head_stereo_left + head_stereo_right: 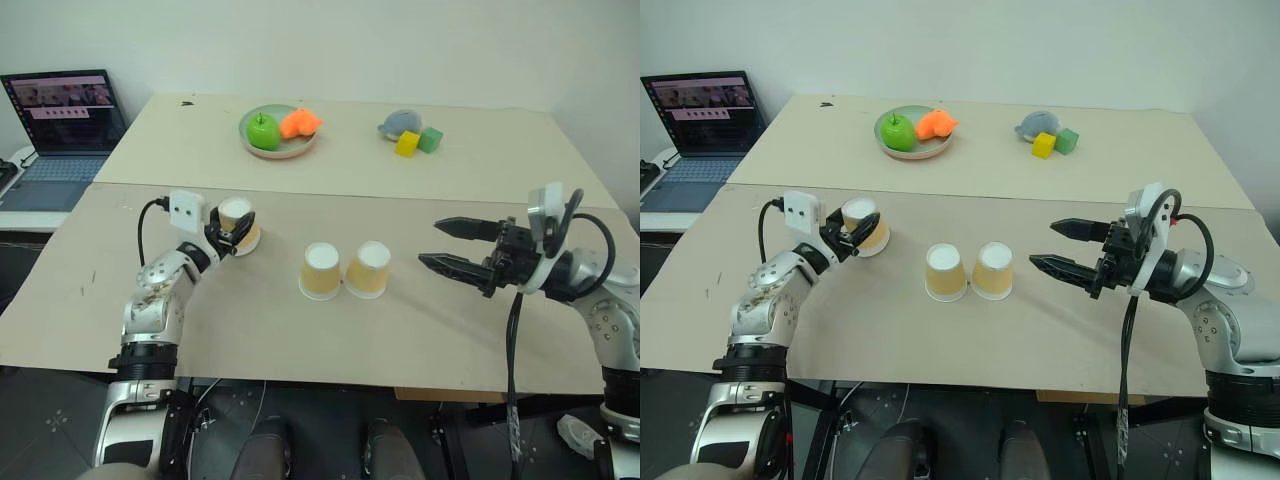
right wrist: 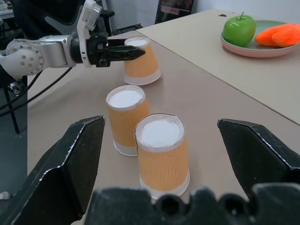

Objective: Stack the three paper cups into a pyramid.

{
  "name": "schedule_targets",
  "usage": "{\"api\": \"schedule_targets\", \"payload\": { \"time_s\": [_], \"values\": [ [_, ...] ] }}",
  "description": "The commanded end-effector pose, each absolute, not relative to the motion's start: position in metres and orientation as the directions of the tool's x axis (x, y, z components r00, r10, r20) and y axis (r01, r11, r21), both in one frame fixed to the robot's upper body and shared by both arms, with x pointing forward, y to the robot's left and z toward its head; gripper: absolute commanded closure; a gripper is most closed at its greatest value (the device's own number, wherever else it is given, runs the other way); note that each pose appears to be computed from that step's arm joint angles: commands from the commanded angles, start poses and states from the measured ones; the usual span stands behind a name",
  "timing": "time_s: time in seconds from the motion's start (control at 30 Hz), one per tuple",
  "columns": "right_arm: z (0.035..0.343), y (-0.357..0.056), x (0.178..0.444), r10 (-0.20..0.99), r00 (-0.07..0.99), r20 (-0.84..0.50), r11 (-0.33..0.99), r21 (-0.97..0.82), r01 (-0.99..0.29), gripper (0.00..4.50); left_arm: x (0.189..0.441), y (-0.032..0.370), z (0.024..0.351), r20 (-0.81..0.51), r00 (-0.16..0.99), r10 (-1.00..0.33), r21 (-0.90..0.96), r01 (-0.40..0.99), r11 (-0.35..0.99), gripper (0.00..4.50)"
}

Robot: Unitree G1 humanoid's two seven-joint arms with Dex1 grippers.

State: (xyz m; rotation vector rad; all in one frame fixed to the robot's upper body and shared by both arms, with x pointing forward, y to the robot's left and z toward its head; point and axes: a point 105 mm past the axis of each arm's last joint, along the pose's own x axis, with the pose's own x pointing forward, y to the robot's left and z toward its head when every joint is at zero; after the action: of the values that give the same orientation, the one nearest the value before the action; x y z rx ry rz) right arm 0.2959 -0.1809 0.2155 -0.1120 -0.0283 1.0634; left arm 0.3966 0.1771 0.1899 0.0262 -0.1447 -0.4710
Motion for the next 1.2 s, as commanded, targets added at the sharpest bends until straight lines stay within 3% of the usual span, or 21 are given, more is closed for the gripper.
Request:
{"api": "schedule_targets", "payload": {
  "time_s": [0.03, 0.3, 0.53, 0.83, 1.2],
  "values": [
    [0.229, -0.181, 0.293, 0.879, 0.477, -0.003, 0.471, -0.162, -0.867, 0.00, 0.382, 0.139, 0.261, 0.281, 0.715, -0.640, 0.174, 0.618, 0.767, 1.97],
    [0.214, -0.184, 0.279, 0.885, 0.461, -0.061, 0.450, -0.133, -0.883, 0.00, 0.340, 0.089, 0.306, 0.235, 0.318, -0.919, 0.158, 0.920, 0.358, 1.97],
    [0.206, -0.188, 0.267, 0.864, 0.499, -0.068, 0.489, -0.120, -0.864, 0.00, 0.323, 0.064, 0.291, 0.111, 0.090, -0.990, 0.090, 0.991, 0.101, 1.97],
    [0.208, -0.192, 0.260, 0.848, 0.526, -0.068, 0.517, -0.114, -0.849, 0.00, 0.331, 0.048, 0.245, -0.002, 0.077, -0.997, 0.074, 0.994, 0.076, 1.97],
    [0.210, -0.194, 0.261, 0.842, 0.535, -0.072, 0.525, -0.120, -0.843, 0.00, 0.336, 0.044, 0.232, -0.018, 0.090, -0.996, 0.064, 0.994, 0.089, 1.97]
  ]
}}
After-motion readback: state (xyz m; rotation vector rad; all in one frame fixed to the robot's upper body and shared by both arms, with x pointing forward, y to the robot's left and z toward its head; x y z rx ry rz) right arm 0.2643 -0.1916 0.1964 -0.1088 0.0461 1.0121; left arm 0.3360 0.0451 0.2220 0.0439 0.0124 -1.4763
